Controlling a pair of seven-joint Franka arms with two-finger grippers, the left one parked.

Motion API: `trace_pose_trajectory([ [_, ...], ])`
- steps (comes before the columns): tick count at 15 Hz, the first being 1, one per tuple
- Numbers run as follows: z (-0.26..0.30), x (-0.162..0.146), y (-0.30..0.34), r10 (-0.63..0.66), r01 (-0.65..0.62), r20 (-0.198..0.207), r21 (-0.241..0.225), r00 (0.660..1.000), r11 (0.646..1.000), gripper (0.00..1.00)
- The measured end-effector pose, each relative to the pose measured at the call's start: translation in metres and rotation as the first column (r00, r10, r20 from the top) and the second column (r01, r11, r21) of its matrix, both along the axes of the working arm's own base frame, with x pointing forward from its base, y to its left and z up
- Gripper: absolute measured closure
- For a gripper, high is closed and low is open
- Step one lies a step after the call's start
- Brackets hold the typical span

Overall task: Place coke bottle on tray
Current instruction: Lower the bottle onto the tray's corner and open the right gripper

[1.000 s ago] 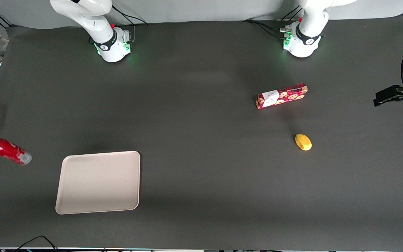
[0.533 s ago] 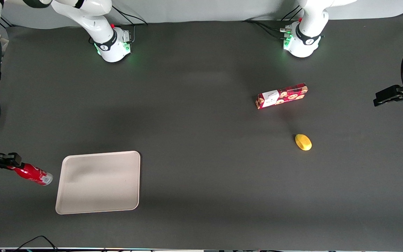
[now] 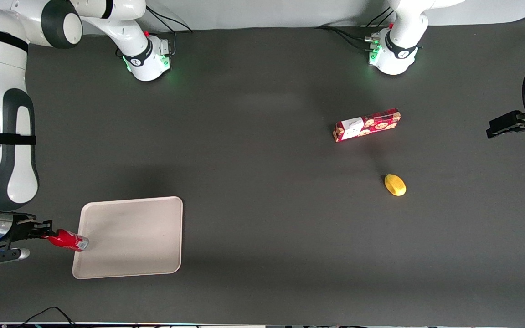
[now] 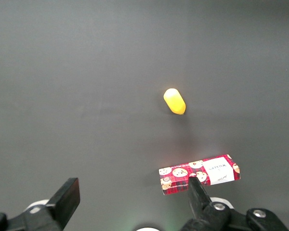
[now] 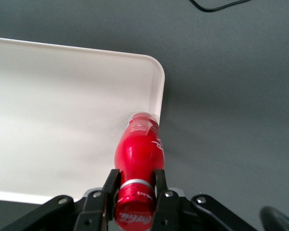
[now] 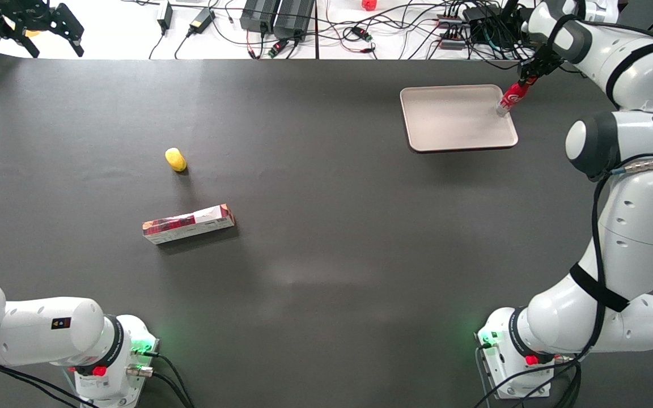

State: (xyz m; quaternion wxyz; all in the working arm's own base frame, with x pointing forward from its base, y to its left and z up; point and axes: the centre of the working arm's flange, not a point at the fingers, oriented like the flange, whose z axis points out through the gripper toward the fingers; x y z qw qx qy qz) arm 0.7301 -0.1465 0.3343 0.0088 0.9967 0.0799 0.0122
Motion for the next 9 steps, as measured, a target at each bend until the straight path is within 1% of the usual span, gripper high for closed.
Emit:
trace_pose_trajectory([
  [3,-0.003,0.007,0.010,0.015,-0.015,0.014,0.005,1.000,1.000,0.66],
  [6,-0.010,0.008,0.013,0.020,-0.020,0.006,0.008,1.000,1.000,0.66],
  [9,-0.012,0.010,0.013,0.021,-0.021,0.009,0.006,1.000,1.000,0.66],
])
